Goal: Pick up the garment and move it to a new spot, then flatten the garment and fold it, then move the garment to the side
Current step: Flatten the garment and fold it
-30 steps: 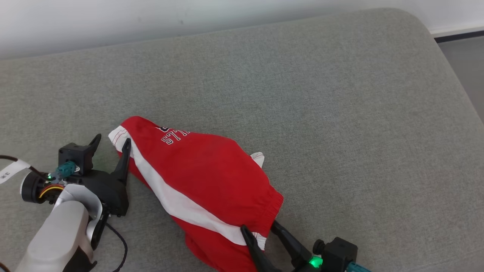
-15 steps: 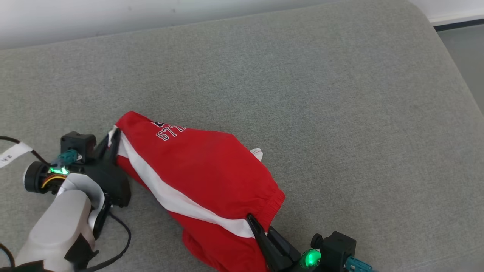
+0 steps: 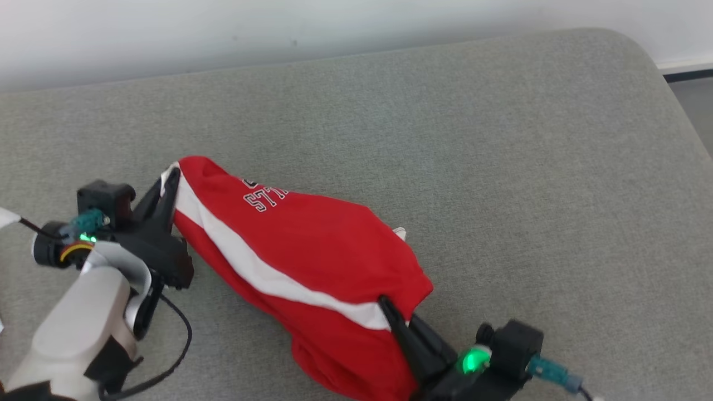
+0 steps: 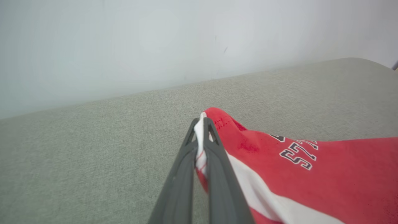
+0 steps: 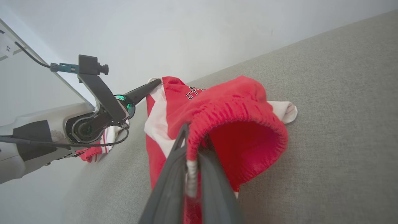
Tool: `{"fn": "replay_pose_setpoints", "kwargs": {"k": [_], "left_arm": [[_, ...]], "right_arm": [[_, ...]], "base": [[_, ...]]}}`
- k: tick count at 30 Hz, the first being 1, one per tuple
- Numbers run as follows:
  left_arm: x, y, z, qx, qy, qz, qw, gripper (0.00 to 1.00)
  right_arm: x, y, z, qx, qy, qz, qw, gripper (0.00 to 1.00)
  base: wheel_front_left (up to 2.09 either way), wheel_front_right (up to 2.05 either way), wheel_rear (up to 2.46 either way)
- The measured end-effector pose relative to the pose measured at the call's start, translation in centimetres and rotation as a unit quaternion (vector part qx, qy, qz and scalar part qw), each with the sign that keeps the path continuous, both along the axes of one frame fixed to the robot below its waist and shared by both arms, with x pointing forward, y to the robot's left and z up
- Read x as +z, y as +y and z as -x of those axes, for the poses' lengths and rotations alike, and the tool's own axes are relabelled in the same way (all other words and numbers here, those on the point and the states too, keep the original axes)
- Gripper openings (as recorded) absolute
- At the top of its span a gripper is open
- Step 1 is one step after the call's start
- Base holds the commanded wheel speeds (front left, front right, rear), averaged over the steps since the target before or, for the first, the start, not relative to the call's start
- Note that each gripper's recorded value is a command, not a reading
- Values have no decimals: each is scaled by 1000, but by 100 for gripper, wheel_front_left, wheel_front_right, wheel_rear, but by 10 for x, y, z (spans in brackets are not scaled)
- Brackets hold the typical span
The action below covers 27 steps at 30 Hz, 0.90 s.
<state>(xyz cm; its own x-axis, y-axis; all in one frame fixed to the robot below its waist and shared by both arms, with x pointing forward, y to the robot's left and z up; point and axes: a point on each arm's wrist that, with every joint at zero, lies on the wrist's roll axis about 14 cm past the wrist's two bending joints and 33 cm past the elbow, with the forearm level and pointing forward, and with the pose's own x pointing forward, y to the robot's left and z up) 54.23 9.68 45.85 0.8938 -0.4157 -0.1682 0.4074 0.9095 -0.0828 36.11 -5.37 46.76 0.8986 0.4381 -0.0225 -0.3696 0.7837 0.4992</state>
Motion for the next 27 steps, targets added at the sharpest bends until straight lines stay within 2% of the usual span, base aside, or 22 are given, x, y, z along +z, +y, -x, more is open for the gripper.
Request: {"fn": "replay_pose_setpoints", "kwargs": {"k": [6, 10, 17, 21, 27], "left_arm": [[58, 9, -26, 5, -55, -10, 998, 0], [101, 2, -54, -4, -87, -14, 996, 0], [175, -7, -111, 3, -129, -2, 992, 0], [225, -8, -139, 20, -163, 19, 986, 0], [284, 4, -173, 72, -187, 111, 973, 0]], "right_arm": [[40, -9, -49, 24, -54, 1, 998, 0], [82, -18, -102, 30, -91, 14, 995, 0], [170, -35, -197, 21, -144, 5, 989, 0], [212, -43, -241, 17, -168, 32, 985, 0], [260, -66, -298, -16, -187, 52, 981, 0]], "base": [[0, 0, 0], [0, 0, 0], [0, 0, 0], [0, 0, 0], [0, 0, 0]]}}
